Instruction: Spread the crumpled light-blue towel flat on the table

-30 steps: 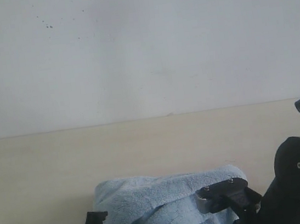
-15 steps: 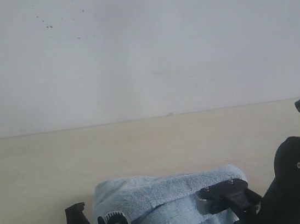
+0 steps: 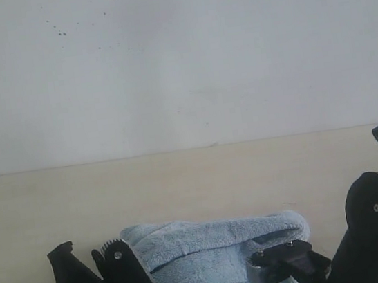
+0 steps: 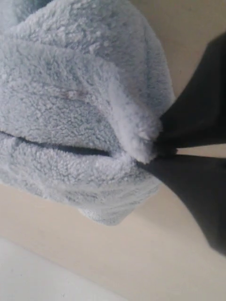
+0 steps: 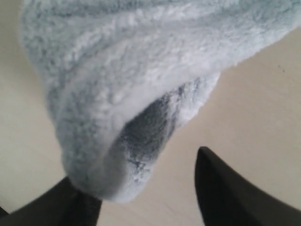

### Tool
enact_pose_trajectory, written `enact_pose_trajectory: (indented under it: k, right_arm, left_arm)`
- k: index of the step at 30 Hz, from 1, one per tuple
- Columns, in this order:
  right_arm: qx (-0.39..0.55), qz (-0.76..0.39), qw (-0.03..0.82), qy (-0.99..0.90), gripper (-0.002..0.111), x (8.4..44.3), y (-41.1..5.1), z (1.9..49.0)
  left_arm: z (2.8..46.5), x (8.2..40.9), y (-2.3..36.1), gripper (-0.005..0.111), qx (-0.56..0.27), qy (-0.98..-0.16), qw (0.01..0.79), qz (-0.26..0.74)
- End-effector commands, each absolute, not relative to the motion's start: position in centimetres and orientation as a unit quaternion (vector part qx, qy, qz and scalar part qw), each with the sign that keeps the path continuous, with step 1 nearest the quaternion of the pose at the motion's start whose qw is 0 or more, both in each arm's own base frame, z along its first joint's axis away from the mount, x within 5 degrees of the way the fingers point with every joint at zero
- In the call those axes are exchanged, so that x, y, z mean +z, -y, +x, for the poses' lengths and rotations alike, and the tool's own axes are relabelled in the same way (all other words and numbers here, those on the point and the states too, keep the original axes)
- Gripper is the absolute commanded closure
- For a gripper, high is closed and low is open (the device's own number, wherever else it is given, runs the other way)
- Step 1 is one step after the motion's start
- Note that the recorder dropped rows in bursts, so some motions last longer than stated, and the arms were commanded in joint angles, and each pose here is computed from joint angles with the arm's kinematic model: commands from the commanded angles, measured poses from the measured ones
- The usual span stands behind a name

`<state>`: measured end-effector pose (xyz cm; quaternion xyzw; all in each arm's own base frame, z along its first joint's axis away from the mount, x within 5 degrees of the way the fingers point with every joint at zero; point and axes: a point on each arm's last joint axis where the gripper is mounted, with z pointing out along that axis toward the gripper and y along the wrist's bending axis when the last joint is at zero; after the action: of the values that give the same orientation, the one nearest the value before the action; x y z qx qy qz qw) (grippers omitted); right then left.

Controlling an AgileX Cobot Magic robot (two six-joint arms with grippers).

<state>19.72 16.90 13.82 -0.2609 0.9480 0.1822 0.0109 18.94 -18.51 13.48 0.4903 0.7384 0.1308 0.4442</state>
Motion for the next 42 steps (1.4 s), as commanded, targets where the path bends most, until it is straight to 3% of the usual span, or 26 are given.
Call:
enact_pose_trajectory:
  k: [1,3,11,18,22,28,36,42]
  right_arm:
    - [0.182,-0.270,0.029,-0.945,0.088,14.0,-17.1,20.0]
    - [0.181,-0.273,0.041,-0.944,0.109,14.0,-17.1,20.2]
    - [0.181,-0.289,0.064,-0.938,0.108,14.6,-17.0,20.4]
    - [0.163,-0.371,0.100,-0.909,0.108,19.4,-15.9,19.2]
    - [0.113,-0.393,0.134,-0.903,0.108,22.4,-14.1,18.2]
    - [-0.063,-0.342,0.206,-0.915,0.108,26.1,-9.7,17.9]
    - [-0.199,-0.259,0.303,-0.895,0.108,31.4,-6.0,17.5]
    - [-0.256,-0.242,0.328,-0.876,0.108,33.9,-5.0,17.7]
  left_arm:
    - [18.8,13.7,18.7,0.103,0.126,-0.741,0.446,0.486]
    - [18.8,13.7,18.7,0.103,0.124,-0.743,0.443,0.486]
    - [18.8,15.1,17.9,0.103,0.149,-0.743,0.452,0.470]
    - [18.0,24.4,13.7,0.103,0.229,-0.732,0.525,0.369]
    - [15.4,29.1,9.9,0.103,0.211,-0.726,0.568,0.323]
    - [10.8,34.1,3.0,0.103,0.130,-0.698,0.681,0.180]
    - [6.4,35.1,-3.6,0.103,0.043,-0.668,0.741,0.049]
    - [5.8,35.0,-4.7,0.103,0.039,-0.664,0.746,0.025]
